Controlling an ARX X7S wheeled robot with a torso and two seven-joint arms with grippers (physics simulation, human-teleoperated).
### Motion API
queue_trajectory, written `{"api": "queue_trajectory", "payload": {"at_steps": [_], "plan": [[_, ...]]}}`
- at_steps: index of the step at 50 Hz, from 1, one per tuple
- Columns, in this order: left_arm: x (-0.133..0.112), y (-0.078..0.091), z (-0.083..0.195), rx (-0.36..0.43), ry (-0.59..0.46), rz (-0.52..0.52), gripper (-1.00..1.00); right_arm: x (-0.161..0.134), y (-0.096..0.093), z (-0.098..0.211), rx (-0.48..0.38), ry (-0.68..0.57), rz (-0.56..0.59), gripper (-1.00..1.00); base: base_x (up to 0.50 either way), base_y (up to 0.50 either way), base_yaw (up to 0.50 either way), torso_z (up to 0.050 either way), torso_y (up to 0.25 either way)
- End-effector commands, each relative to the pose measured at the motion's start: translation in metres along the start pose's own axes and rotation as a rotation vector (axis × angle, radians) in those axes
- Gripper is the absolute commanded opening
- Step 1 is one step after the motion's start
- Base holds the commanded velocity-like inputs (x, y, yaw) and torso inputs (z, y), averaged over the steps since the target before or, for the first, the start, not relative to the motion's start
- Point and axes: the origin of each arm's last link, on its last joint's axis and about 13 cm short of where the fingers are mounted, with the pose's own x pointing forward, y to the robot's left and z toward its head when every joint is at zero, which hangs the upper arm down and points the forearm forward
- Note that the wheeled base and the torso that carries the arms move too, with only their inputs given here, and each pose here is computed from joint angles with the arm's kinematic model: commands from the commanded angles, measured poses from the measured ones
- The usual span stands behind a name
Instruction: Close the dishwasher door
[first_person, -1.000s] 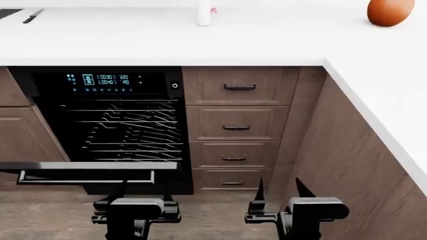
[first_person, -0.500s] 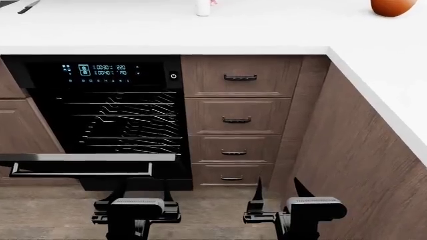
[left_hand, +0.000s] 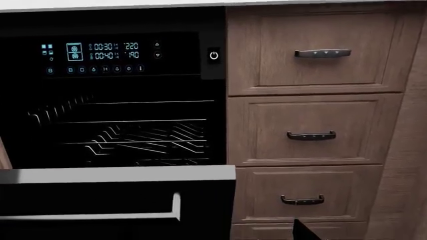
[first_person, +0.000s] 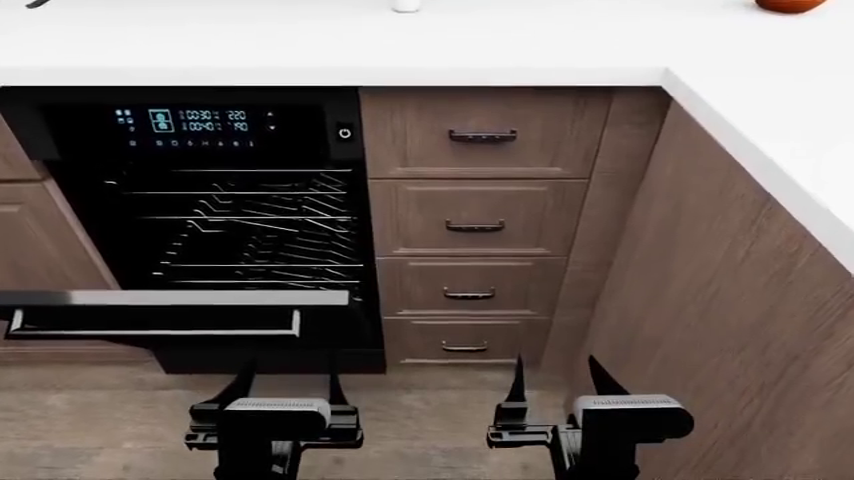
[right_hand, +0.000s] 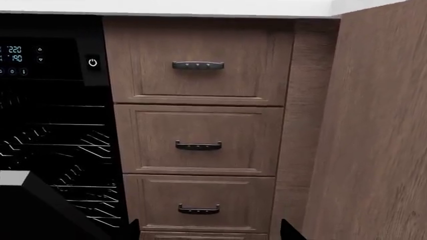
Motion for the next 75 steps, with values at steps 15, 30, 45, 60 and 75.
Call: {"api": "queue_trajectory", "payload": {"at_steps": [15,30,45,60,75], "plan": [[-0.0007,-0.0007,-0.0005,0.004,0.002,0.000,1.00,-0.0005,0.0001,0.0000,-0.002,-0.001,0.000,1.00,0.00,0.00,0.00,-0.050,0.000],[-0.0006,-0.0006,-0.0002,0.004,0.003,0.001,1.00,-0.0010,0.0008,-0.0010,-0.004,0.003,0.003,1.00,0.00,0.00,0.00,-0.050,0.000],[0.0000,-0.0003,-0.0002,0.002,0.004,0.003,1.00,-0.0011,0.0010,-0.0016,-0.006,0.006,0.007,1.00,0.00,0.00,0.00,-0.050,0.000],[-0.0003,-0.0003,-0.0004,0.003,0.005,0.003,1.00,-0.0013,0.0010,-0.0013,-0.005,0.005,0.007,1.00,0.00,0.00,0.00,-0.050,0.000],[-0.0002,-0.0005,-0.0008,0.006,0.004,0.005,1.00,-0.0015,0.0011,-0.0016,-0.008,0.005,0.008,1.00,0.00,0.00,0.00,-0.050,0.000]]}}
